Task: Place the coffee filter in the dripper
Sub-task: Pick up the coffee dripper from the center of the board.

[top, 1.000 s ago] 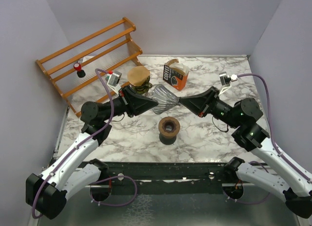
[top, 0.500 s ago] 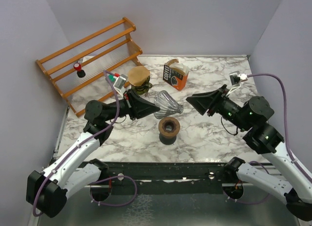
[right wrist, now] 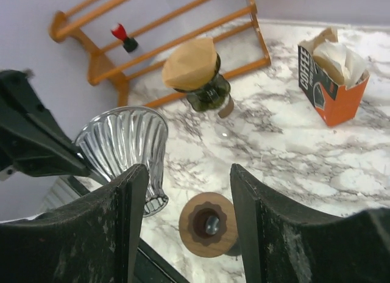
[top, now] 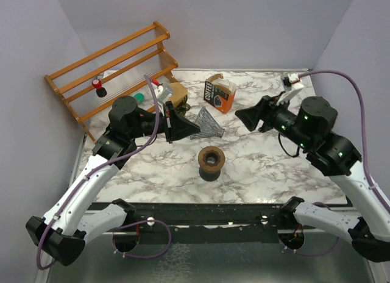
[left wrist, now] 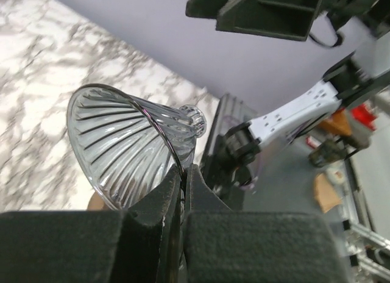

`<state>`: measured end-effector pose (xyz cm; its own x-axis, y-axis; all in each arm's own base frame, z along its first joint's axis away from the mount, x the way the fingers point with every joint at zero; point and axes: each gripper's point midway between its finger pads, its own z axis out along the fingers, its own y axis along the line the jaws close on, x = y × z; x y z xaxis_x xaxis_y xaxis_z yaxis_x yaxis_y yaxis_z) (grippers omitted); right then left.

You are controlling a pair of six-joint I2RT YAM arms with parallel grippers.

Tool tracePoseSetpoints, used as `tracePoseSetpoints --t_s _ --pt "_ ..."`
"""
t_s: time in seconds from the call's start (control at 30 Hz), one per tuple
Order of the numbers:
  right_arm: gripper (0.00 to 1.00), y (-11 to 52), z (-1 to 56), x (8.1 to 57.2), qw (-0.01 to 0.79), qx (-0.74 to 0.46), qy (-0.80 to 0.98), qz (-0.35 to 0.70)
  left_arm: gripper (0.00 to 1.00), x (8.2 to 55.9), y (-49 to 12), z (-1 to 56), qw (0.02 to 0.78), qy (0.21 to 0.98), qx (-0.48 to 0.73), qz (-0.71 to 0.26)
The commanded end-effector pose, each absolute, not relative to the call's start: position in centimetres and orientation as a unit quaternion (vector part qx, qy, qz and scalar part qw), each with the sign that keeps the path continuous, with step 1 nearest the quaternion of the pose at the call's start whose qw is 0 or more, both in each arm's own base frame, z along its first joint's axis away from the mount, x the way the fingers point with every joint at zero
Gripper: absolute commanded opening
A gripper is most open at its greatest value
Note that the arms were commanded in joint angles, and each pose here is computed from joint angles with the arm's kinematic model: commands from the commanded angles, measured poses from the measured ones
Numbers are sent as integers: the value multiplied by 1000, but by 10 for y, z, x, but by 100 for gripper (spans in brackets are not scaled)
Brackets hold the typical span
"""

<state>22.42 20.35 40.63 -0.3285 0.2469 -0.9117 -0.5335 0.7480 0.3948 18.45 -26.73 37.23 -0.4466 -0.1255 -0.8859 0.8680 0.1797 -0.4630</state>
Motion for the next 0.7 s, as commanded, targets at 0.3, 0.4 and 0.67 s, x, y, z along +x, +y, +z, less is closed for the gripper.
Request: tracePoseSetpoints --t_s 0.3,0.4,0.67 --pt "63 231 358 239 465 -173 819 288 0 183 -278 314 423 732 454 -282" --pt "63 236 353 240 450 -180 825 290 0 184 -278 305 418 742 474 -224" --pt "62 248 339 244 407 -196 846 283 0 189 -279 308 442 717 528 -103"
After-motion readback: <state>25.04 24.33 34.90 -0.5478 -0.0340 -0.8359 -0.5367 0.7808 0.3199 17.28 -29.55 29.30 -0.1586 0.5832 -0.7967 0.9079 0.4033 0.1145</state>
